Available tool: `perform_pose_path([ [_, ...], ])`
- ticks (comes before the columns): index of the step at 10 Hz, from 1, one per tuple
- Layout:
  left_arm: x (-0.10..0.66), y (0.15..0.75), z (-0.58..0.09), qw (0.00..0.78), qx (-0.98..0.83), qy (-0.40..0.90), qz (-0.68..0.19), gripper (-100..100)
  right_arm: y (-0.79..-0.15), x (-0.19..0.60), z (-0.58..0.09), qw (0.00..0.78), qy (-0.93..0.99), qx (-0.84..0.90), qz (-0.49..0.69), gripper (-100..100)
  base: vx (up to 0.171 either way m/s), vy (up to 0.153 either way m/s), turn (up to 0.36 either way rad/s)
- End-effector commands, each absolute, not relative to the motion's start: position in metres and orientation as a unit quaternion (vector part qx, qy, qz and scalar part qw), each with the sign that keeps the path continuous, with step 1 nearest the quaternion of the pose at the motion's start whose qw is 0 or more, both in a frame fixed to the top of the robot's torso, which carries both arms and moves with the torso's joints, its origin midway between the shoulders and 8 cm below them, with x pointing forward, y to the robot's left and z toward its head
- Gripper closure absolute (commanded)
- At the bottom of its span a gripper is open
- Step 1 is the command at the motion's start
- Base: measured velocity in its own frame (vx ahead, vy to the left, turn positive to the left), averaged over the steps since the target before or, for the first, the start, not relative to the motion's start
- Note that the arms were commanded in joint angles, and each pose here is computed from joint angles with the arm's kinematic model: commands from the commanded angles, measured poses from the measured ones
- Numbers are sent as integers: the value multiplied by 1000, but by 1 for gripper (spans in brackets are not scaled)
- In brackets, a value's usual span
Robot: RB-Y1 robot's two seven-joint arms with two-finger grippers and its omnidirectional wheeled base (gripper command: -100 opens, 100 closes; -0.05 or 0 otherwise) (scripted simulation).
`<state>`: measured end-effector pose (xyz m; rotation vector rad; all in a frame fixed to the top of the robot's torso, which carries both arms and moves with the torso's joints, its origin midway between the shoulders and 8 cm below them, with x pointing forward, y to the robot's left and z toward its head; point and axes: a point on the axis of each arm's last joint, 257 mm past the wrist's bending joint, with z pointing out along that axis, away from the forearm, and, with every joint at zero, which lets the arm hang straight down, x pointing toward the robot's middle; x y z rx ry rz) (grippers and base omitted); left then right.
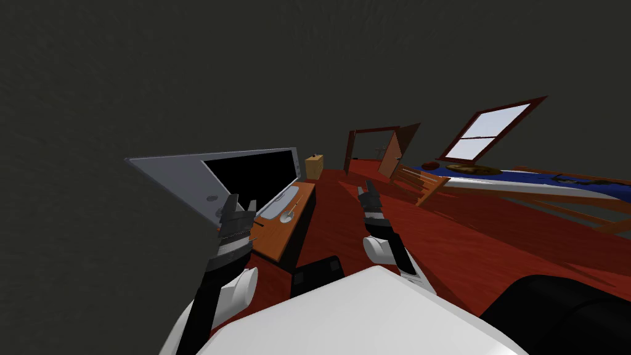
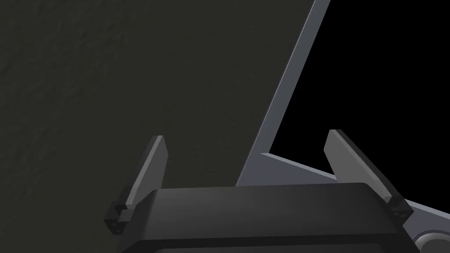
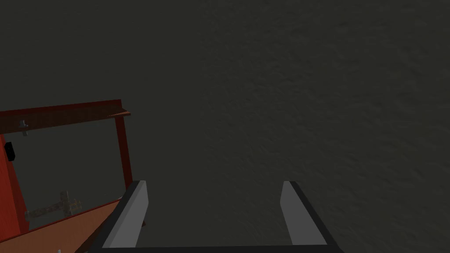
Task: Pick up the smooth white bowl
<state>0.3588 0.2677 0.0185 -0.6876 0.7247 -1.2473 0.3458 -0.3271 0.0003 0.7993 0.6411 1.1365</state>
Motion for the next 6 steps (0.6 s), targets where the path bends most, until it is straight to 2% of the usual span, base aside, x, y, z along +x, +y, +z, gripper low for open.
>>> perform_pose_path([
  [1, 363, 266, 14, 696, -302, 340, -555, -100, -327, 346, 0, 721, 290, 362, 514, 0, -19, -4, 0],
  [6, 394, 278, -16, 693, -299, 399, -521, -100, -327, 346, 0, 721, 290, 362, 514, 0, -70, -1, -12],
])
